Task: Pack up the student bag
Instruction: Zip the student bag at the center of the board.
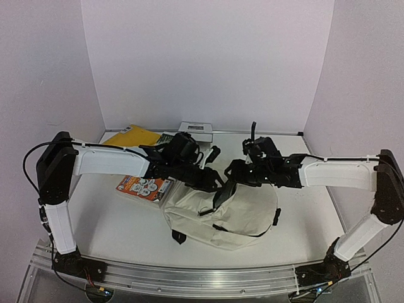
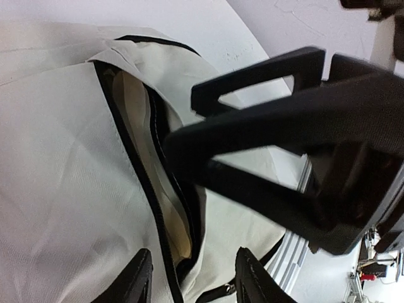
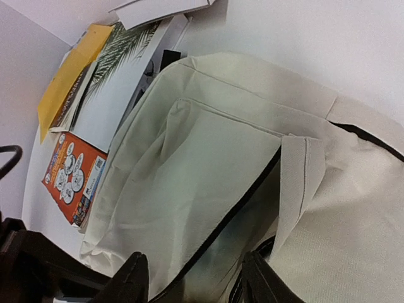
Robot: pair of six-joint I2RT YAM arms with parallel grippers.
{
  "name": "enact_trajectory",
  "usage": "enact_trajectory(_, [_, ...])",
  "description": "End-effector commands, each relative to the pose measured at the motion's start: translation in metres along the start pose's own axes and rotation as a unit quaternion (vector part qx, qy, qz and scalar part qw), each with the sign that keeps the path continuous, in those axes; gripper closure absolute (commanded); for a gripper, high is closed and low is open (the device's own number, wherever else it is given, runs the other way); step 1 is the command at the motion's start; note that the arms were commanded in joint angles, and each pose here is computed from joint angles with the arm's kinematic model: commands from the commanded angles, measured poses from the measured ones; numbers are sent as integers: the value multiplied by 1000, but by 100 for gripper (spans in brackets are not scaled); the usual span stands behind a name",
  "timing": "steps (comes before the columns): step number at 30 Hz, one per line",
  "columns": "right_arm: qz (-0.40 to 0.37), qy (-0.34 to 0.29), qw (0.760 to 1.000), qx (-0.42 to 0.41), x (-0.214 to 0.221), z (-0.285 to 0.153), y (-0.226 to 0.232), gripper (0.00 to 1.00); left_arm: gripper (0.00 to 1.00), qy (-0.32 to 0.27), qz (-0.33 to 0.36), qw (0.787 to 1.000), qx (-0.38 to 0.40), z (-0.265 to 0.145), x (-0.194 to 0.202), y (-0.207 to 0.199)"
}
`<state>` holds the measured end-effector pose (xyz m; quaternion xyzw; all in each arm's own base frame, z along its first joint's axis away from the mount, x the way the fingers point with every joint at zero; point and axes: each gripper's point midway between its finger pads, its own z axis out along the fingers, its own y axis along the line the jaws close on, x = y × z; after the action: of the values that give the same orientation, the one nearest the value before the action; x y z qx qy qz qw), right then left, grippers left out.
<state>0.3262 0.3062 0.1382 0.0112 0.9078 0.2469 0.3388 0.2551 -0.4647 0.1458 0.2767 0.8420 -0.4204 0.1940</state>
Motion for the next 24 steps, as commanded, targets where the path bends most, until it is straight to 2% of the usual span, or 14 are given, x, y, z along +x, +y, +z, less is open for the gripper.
enact_trajectory(1, [-34, -47, 998, -24, -32, -36, 18, 48, 53, -57, 21, 998, 35, -31, -28, -28])
enact_trajectory(2, [-39, -46, 998, -37, -33, -47, 22, 48, 45, -66, 14, 997, 30, -41, -29, -24])
enact_trajectory(7, [-51, -3, 992, -114, -17, -67, 47, 53, 37, -83, -21, 996, -28, -66, -21, 6])
enact_trajectory(10, [-88, 47, 984, -145, 15, -65, 73, 56, 28, -89, -76, 989, -91, -83, -13, 44])
enact_trajectory(13, [-154, 76, 976, -136, 48, -57, 89, 57, 26, -90, -116, 981, -122, -94, -6, 71])
enact_trajectory(18, [-272, 119, 948, -111, 88, -39, 107, 57, 21, -58, -128, 978, -158, -94, 10, 89])
enact_trajectory(19, [-320, 132, 933, -102, 102, -33, 110, 57, 20, -38, -141, 971, -187, -96, 22, 100])
enact_trajectory(24, [-417, 141, 898, -29, 115, -7, 99, 59, 17, -29, -180, 958, -220, -108, 49, 113])
